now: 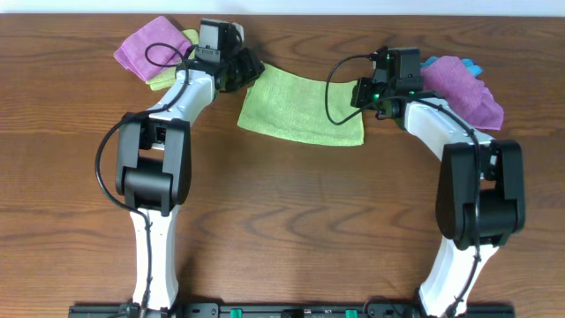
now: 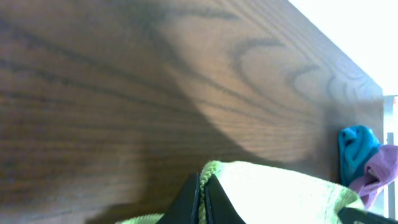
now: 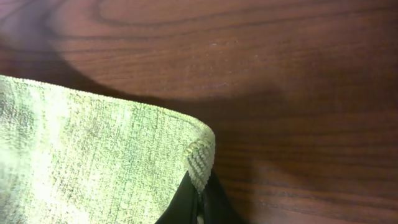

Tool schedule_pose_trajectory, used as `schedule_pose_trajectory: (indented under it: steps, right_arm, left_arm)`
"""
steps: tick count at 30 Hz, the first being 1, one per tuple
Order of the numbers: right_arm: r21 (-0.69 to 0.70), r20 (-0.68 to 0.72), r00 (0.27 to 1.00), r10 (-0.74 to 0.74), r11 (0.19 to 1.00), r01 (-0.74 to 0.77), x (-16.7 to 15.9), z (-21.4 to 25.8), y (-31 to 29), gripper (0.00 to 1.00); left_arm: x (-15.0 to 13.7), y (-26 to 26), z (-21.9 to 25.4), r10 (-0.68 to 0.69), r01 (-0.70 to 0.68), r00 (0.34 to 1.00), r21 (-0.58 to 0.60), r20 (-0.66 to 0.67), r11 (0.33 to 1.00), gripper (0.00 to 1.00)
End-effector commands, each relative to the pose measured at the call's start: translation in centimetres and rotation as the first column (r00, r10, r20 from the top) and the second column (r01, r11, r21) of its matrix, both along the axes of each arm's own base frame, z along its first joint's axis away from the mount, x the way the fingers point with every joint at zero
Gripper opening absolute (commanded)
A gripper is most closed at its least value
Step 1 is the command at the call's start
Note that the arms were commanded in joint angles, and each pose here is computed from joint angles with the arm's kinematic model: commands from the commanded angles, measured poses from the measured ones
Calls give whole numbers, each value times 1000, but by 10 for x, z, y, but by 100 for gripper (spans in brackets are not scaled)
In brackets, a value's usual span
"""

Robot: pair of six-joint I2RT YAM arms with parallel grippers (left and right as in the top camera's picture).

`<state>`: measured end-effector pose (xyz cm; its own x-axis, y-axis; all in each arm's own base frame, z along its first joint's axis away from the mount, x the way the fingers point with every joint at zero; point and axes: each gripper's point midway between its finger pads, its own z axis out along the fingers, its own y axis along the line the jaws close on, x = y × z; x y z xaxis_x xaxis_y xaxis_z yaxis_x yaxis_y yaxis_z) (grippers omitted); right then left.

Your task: Fold the cloth

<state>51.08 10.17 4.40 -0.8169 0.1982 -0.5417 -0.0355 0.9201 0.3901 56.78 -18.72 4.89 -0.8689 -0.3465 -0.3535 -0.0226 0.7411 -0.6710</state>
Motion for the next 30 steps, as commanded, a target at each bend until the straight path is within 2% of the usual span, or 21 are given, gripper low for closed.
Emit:
schedule_pose_trajectory:
  steps: [1, 9, 14, 20, 26, 30]
  right_arm:
    - [-5, 50, 998, 33, 999, -33, 7, 21, 6, 1]
    - [-1, 85, 992, 98, 995, -98, -3, 51, 12, 1]
    - [24, 67, 987, 148, 988, -150, -16, 61, 20, 1]
    - [47, 3, 975, 223, 974, -223, -42, 65, 27, 1]
    - [21, -117, 959, 258, 966, -257, -74, 55, 24, 1]
    - [-36, -152, 956, 249, 966, -257, -80, 46, 21, 1]
  left_arm:
    - [4, 6, 24, -26, 26, 999, -1, 48, 1000, 6]
    - [-15, 13, 62, -78, 75, 995, 48, 64, 996, 6]
    - [-30, 12, 72, -92, 91, 996, 39, 20, 995, 6]
    - [-61, 8, 61, -156, 158, 983, 15, -98, 987, 6]
    - [-96, 16, 42, -209, 228, 950, 59, -232, 972, 6]
    - [-105, 27, 32, -180, 222, 941, 121, -286, 967, 6]
